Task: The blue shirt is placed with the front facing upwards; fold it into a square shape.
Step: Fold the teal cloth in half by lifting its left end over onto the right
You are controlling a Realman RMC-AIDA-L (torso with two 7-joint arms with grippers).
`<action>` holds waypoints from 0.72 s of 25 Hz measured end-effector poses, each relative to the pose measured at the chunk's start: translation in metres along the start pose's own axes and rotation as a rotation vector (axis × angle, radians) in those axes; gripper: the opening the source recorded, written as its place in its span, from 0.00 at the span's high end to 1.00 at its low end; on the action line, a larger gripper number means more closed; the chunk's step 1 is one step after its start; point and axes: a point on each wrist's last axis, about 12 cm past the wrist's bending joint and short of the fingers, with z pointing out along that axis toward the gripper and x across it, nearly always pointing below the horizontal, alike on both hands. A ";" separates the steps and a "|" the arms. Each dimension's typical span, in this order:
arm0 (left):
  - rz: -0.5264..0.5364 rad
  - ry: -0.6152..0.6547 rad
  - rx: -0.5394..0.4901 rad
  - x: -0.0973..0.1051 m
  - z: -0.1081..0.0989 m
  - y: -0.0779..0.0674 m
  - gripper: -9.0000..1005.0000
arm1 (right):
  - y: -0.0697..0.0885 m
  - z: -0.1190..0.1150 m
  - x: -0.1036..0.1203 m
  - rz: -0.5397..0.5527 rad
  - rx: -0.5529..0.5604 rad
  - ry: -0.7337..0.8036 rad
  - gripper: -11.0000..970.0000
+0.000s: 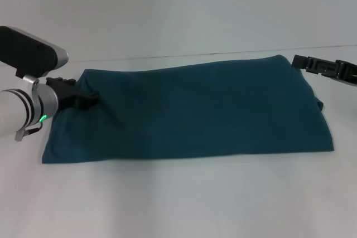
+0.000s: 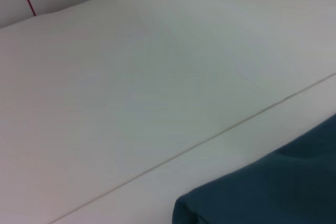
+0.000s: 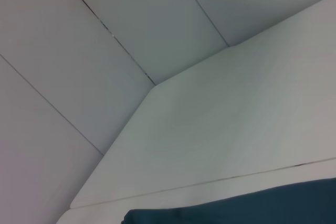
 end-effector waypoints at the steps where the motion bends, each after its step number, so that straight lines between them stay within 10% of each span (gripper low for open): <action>1: 0.002 0.000 0.001 0.000 0.000 0.000 0.42 | 0.000 0.000 0.000 0.000 0.000 0.000 0.18; 10: 0.040 0.009 0.005 0.002 0.002 -0.005 0.44 | 0.000 0.000 0.000 0.000 -0.002 -0.004 0.18; 18: 0.045 0.015 0.010 0.002 0.003 -0.006 0.72 | 0.001 0.001 -0.002 -0.005 -0.004 -0.007 0.18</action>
